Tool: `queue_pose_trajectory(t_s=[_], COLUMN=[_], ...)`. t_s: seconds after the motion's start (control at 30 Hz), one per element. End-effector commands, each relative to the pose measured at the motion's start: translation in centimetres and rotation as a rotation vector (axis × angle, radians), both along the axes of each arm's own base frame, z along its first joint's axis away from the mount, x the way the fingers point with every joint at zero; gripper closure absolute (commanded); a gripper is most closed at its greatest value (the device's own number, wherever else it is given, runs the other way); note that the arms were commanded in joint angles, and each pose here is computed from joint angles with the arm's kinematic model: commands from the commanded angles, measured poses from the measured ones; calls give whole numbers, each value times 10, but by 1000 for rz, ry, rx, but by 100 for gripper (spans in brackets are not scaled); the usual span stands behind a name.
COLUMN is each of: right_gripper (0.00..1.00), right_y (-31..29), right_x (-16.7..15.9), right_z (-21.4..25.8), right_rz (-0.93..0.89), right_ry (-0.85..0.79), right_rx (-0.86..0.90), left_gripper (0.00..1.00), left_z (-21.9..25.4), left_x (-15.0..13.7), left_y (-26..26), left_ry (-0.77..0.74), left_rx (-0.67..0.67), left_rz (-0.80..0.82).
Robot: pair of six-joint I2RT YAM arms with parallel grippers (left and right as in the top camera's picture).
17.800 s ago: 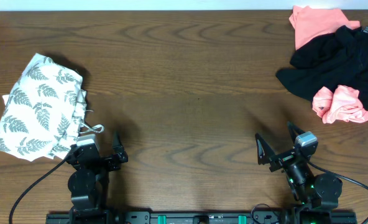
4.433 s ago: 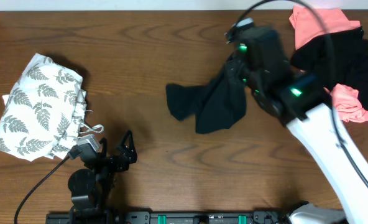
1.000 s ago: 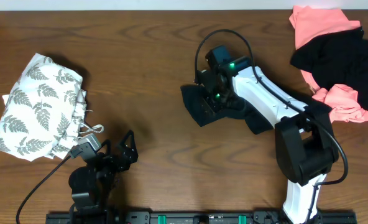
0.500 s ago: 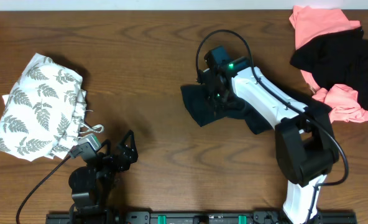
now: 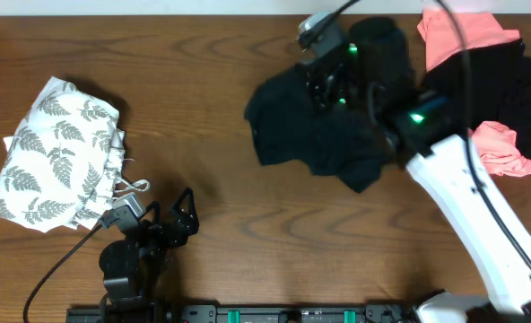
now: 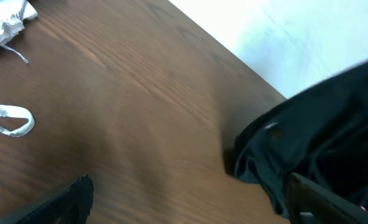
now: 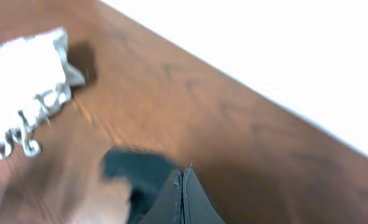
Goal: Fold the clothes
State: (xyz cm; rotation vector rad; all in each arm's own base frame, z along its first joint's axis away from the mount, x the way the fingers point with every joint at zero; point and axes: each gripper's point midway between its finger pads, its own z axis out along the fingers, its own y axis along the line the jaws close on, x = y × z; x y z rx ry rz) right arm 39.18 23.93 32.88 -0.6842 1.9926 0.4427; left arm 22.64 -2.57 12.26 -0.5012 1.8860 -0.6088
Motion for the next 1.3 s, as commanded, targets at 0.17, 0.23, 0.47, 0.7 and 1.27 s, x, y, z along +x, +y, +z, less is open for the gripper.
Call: queue_pose_trajectory(t_s=[0.17, 0.23, 0.47, 0.7, 1.27], right_gripper=[99, 99, 99, 99, 40], right_y=[5, 5, 2, 0, 39], right_x=[-3, -3, -7, -4, 127], right_z=[-1, 2, 12, 13, -66], right_rz=[4, 7, 5, -49, -191], right_ry=[19, 11, -10, 26, -119], right_rx=[18, 23, 34, 86, 151], left_gripper=[2, 2, 2, 2, 2], left_z=[-12, -12, -12, -10, -10], left_x=[-3, -3, -3, -6, -6], left_y=[-4, -4, -5, -17, -19], left_ry=[40, 40, 40, 46, 46], left_rx=[-17, -16, -21, -76, -81], left_rz=[-18, -18, -23, -81, -95])
